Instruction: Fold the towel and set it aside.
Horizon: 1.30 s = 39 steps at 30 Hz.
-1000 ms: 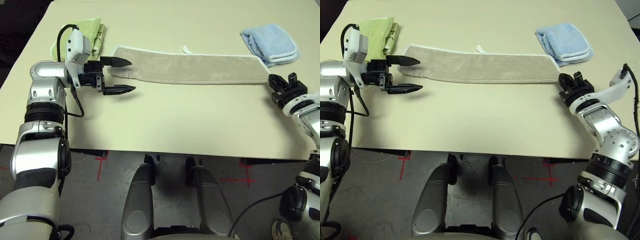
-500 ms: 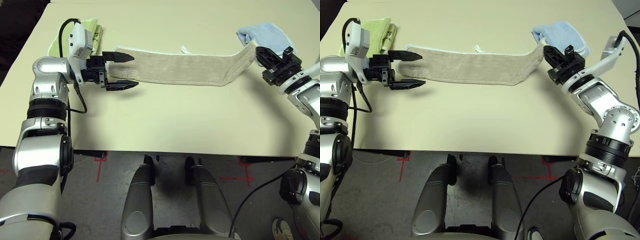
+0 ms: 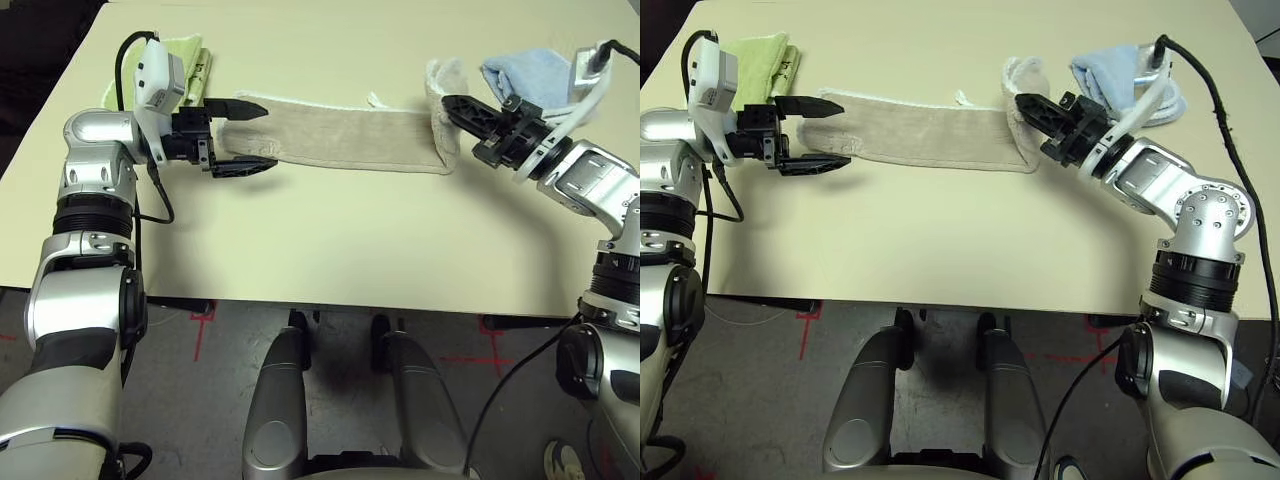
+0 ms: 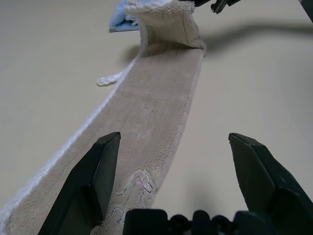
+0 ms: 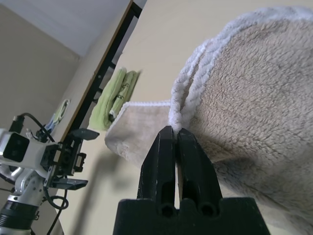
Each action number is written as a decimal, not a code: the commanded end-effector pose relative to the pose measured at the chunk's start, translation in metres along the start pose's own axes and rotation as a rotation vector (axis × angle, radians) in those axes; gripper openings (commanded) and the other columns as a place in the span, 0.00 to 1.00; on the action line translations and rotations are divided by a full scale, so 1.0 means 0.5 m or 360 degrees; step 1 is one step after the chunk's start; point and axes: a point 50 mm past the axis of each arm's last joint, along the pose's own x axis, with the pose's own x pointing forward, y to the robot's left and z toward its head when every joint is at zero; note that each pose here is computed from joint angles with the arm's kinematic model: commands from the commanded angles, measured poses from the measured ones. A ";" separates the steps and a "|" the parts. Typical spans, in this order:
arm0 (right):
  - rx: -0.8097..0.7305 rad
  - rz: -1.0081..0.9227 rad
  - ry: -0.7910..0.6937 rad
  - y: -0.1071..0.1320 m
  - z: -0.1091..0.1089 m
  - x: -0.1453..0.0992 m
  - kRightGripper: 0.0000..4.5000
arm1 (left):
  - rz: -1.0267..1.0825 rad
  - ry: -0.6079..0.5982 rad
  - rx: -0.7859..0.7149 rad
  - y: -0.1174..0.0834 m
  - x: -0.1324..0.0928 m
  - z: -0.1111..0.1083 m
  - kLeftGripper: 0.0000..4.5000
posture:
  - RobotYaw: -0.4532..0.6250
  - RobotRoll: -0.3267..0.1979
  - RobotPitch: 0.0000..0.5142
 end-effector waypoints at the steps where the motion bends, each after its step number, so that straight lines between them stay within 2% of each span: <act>1: -0.0025 -0.0028 0.0072 -0.005 -0.014 0.007 0.01 | -0.0012 0.0017 -0.0001 -0.001 0.000 -0.003 1.00 | 0.45 0.62 0.59; 11: -0.0033 -0.0016 0.0181 -0.005 -0.055 0.040 0.01 | -0.0009 0.0021 -0.0001 -0.001 -0.002 -0.003 1.00 | 0.46 0.62 0.60; 28: -0.0285 0.0029 0.0425 0.002 -0.097 0.078 0.01 | -0.0007 0.0026 -0.0018 -0.004 -0.003 -0.009 1.00 | 0.46 0.62 0.61; 31: -0.0383 0.0048 0.0510 0.000 -0.104 0.077 0.18 | -0.0007 0.0033 -0.0018 -0.005 -0.004 -0.010 1.00 | 0.46 0.62 0.61; 35: -0.0408 0.0065 0.0542 0.000 -0.102 0.075 0.50 | -0.0004 0.0037 -0.0019 -0.005 -0.005 -0.011 1.00 | 0.46 0.62 0.61; 39: -0.0396 0.0213 0.0549 0.023 -0.073 0.059 0.83 | 0.0002 0.0038 -0.0028 -0.005 -0.005 -0.013 1.00 | 0.45 0.62 0.61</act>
